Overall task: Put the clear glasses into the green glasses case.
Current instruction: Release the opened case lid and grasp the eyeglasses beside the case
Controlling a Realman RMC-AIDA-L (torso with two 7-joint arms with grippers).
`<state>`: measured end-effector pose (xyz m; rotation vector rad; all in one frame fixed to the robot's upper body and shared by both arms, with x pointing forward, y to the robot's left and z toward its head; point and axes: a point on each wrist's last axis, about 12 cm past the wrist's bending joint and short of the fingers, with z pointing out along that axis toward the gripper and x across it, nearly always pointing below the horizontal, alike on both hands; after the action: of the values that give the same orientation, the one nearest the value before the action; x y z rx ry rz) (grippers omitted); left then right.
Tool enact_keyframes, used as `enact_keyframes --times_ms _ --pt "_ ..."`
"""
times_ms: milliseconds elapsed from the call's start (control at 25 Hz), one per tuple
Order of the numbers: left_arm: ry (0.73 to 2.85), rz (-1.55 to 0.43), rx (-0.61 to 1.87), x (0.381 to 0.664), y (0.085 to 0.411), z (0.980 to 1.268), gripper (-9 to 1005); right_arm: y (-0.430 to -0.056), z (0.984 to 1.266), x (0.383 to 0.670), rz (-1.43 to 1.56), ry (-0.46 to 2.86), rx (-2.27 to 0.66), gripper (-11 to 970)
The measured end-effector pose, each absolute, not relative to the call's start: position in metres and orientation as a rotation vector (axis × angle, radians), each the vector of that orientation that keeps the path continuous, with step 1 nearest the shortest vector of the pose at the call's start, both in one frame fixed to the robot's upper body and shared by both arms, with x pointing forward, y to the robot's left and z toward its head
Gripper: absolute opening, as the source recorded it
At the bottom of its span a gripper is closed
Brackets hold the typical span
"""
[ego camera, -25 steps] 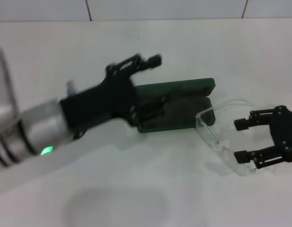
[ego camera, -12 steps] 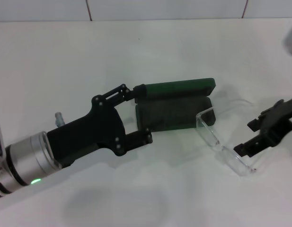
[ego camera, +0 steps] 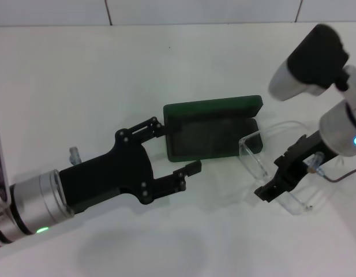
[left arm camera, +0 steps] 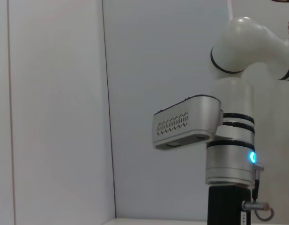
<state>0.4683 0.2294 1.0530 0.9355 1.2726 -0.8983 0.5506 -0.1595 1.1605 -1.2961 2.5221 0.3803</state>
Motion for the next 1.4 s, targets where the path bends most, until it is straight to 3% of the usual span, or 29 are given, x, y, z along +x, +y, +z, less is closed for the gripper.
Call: enact_keyframes --times_ms 360,760,1000,1400 --pt "1.295 -0.904 0.932 0.465 0.231 1.049 734 -0.147 1.137 0.552 0.341 2.520 -1.297 718" --pt "1.302 -0.903 0.935 0.466 0.232 1.048 734 -0.147 1.134 0.553 0.339 2.520 -1.287 684" --pt "1.302 -0.897 0.938 0.467 0.233 1.048 733 -0.147 1.135 0.552 0.334 2.524 -1.293 455" --pt "1.298 -0.889 0.935 0.467 0.233 1.048 732 -0.149 1.139 0.551 0.316 2.508 -1.334 244"
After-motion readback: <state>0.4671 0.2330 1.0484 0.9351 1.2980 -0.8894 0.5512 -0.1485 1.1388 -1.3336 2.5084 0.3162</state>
